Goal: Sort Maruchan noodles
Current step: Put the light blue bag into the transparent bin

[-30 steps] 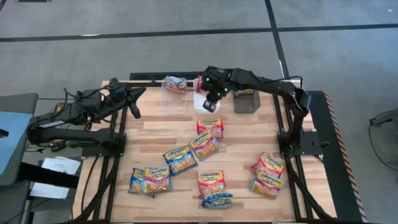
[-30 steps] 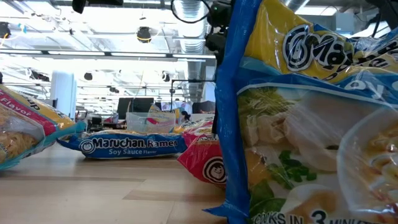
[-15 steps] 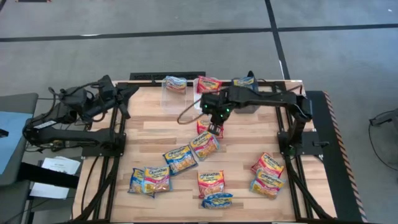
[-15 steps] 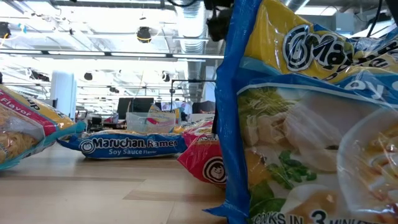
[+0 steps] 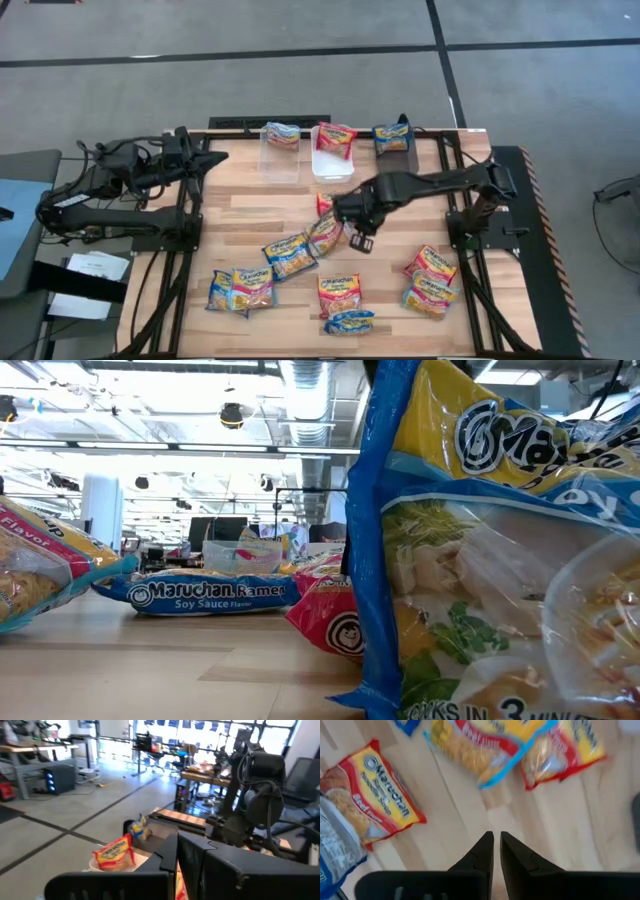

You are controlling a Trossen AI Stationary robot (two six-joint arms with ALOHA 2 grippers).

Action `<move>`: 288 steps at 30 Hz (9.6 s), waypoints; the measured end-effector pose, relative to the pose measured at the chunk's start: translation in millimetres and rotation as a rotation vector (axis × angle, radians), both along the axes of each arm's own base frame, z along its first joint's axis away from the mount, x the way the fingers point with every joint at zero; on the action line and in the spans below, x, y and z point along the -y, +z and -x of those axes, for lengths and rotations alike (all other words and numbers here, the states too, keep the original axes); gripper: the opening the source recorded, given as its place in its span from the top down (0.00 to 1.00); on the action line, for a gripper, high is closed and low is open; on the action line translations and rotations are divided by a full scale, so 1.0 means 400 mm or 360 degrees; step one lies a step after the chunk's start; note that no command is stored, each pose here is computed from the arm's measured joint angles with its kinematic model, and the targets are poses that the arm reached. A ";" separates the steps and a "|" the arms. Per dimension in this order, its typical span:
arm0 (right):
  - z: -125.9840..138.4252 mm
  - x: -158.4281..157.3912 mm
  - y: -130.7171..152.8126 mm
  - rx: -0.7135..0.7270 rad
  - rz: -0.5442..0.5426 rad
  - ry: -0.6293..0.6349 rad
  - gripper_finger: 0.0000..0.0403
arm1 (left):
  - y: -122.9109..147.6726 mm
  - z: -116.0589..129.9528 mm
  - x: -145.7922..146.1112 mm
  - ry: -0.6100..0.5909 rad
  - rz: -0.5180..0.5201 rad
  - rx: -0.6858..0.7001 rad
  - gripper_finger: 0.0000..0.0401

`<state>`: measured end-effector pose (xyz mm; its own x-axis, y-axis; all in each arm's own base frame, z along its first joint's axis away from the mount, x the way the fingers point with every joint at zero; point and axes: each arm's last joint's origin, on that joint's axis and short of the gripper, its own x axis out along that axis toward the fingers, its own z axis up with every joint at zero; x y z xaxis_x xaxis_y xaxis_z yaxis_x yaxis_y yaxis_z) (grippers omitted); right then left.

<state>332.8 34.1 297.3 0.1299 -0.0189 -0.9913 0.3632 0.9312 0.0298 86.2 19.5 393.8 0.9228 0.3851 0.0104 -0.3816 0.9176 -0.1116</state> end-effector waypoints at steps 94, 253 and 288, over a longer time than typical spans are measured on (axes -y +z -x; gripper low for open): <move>0.386 -0.328 -0.323 -0.0653 -0.0355 -0.0428 0.61 | -0.008 -0.006 0.000 -0.0025 0.0049 -0.0039 1.00; -0.023 0.220 0.105 0.0643 0.0604 0.0396 0.87 | -0.272 -0.553 -0.148 -0.0165 0.0964 -0.0144 0.74; 0.074 0.223 0.343 0.0710 0.0642 0.0348 0.61 | -0.177 -0.300 -0.259 0.0314 0.0735 -0.0287 0.75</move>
